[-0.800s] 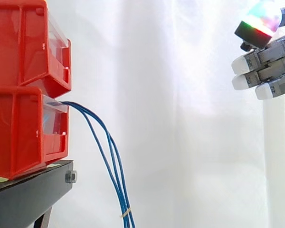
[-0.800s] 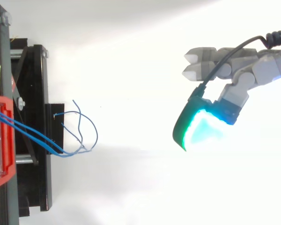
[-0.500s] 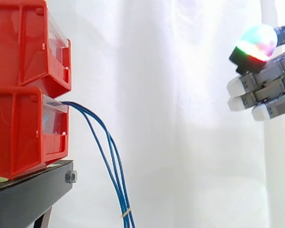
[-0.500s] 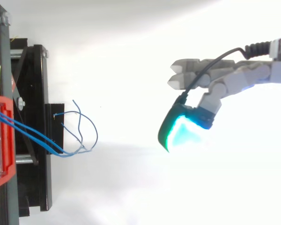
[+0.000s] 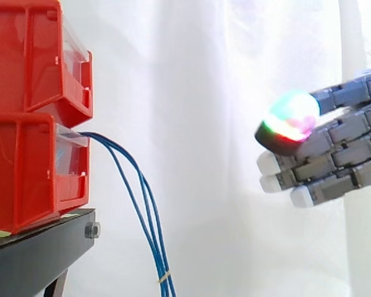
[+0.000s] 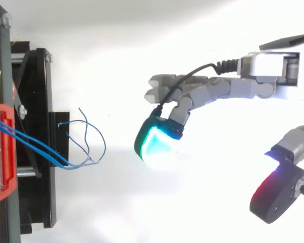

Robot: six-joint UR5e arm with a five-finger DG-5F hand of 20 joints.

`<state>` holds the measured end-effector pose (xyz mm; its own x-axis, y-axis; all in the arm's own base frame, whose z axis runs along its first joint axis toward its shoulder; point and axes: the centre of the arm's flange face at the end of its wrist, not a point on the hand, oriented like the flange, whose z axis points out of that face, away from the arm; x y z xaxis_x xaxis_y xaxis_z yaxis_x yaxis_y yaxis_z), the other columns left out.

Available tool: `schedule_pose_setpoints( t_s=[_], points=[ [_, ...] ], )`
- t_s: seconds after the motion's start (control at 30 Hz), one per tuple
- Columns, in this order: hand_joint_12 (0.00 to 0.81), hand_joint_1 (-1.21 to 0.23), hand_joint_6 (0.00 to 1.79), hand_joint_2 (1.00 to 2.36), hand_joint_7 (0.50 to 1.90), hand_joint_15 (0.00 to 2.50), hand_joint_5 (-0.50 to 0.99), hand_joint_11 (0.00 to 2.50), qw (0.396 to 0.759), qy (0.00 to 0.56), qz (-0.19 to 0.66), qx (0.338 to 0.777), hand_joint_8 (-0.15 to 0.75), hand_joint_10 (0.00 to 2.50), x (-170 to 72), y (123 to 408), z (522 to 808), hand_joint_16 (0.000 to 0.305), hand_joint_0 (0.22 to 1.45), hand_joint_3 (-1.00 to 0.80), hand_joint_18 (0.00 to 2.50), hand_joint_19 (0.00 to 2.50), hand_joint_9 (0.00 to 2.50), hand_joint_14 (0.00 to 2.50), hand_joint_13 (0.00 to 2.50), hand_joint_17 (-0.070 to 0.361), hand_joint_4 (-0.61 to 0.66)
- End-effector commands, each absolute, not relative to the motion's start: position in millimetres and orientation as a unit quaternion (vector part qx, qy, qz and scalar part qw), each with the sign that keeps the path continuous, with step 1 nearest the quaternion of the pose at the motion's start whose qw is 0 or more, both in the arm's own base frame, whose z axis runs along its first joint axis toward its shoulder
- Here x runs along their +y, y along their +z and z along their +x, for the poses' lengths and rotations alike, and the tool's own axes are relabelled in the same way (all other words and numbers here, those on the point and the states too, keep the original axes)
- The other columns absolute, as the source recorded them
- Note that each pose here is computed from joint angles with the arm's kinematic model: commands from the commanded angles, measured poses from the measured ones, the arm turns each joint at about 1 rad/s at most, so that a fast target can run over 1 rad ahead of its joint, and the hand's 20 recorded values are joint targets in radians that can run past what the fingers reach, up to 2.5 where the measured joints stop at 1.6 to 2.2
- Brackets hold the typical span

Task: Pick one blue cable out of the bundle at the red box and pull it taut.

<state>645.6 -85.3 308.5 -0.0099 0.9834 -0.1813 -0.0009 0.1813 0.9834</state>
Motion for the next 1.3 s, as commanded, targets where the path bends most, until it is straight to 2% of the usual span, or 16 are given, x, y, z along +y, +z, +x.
schedule_pose_setpoints(
  t_s=[0.0, 0.1, 0.17, 0.3, 0.43, 0.6, 0.67, 0.8, 0.9, 1.03, 1.27],
  points=[
    [0.417, -0.58, 0.50, 1.00, 0.72, 0.02, -0.23, 0.00, 0.562, 0.458, 0.448, 0.523, 0.287, 0.00, -85, 313, 652, 0.074, 0.43, -0.50, 0.00, 0.06, 0.00, 0.00, 0.00, 0.167, 0.32],
    [0.413, -0.62, 0.50, 1.00, 0.73, 0.01, -0.22, 0.00, 0.570, 0.459, 0.448, 0.513, 0.284, 0.00, -84, 313, 655, 0.074, 0.44, -0.50, 0.00, 0.06, 0.00, 0.00, 0.00, 0.166, 0.34],
    [0.410, -0.64, 0.50, 1.00, 0.74, 0.01, -0.21, 0.00, 0.565, 0.457, 0.452, 0.517, 0.283, 0.00, -82, 291, 662, 0.073, 0.44, -0.50, 0.00, 0.06, 0.01, 0.00, 0.00, 0.165, 0.35],
    [0.404, -0.67, 0.50, 1.00, 0.76, 0.01, -0.21, 0.00, 0.565, 0.461, 0.454, 0.512, 0.285, 0.00, -83, 271, 671, 0.072, 0.45, -0.50, 0.00, 0.05, 0.04, 0.00, 0.00, 0.163, 0.36],
    [0.400, -0.67, 0.50, 1.00, 0.77, 0.01, -0.20, 0.00, 0.586, 0.463, 0.446, 0.494, 0.284, 0.00, -83, 271, 678, 0.071, 0.46, -0.50, 0.00, 0.04, 0.06, 0.00, 0.00, 0.161, 0.36],
    [0.404, -0.71, 0.50, 1.00, 0.76, 0.00, -0.19, 0.00, 0.594, 0.448, 0.454, 0.490, 0.289, 0.00, -88, 266, 678, 0.072, 0.47, -0.50, 0.00, 0.00, 0.11, 0.00, 0.00, 0.162, 0.38],
    [0.402, -0.71, 0.50, 1.00, 0.77, 0.00, -0.19, 0.00, 0.594, 0.441, 0.459, 0.492, 0.289, 0.00, -90, 255, 680, 0.072, 0.47, -0.50, 0.00, 0.01, 0.11, 0.00, 0.00, 0.161, 0.38],
    [0.403, -0.71, 0.50, 1.00, 0.77, 0.00, -0.19, 0.00, 0.590, 0.443, 0.468, 0.487, 0.290, 0.00, -92, 201, 694, 0.071, 0.48, -0.50, 0.00, 0.01, 0.12, 0.00, 0.00, 0.160, 0.38],
    [0.401, -0.71, 0.50, 1.00, 0.78, 0.00, -0.19, 0.00, 0.595, 0.452, 0.463, 0.477, 0.290, 0.00, -90, 188, 700, 0.071, 0.48, -0.50, 0.00, 0.02, 0.12, 0.00, 0.00, 0.161, 0.38],
    [0.401, -0.71, 0.50, 1.00, 0.78, 0.00, -0.19, 0.00, 0.601, 0.457, 0.460, 0.467, 0.291, 0.00, -90, 176, 704, 0.071, 0.48, -0.50, 0.00, 0.01, 0.13, 0.00, 0.00, 0.160, 0.38],
    [0.401, -0.70, 0.50, 1.00, 0.78, 0.00, -0.19, 0.00, 0.618, 0.436, 0.468, 0.456, 0.291, 0.00, -92, 176, 705, 0.071, 0.48, -0.50, 0.00, 0.02, 0.13, 0.00, 0.00, 0.160, 0.39]
  ],
)
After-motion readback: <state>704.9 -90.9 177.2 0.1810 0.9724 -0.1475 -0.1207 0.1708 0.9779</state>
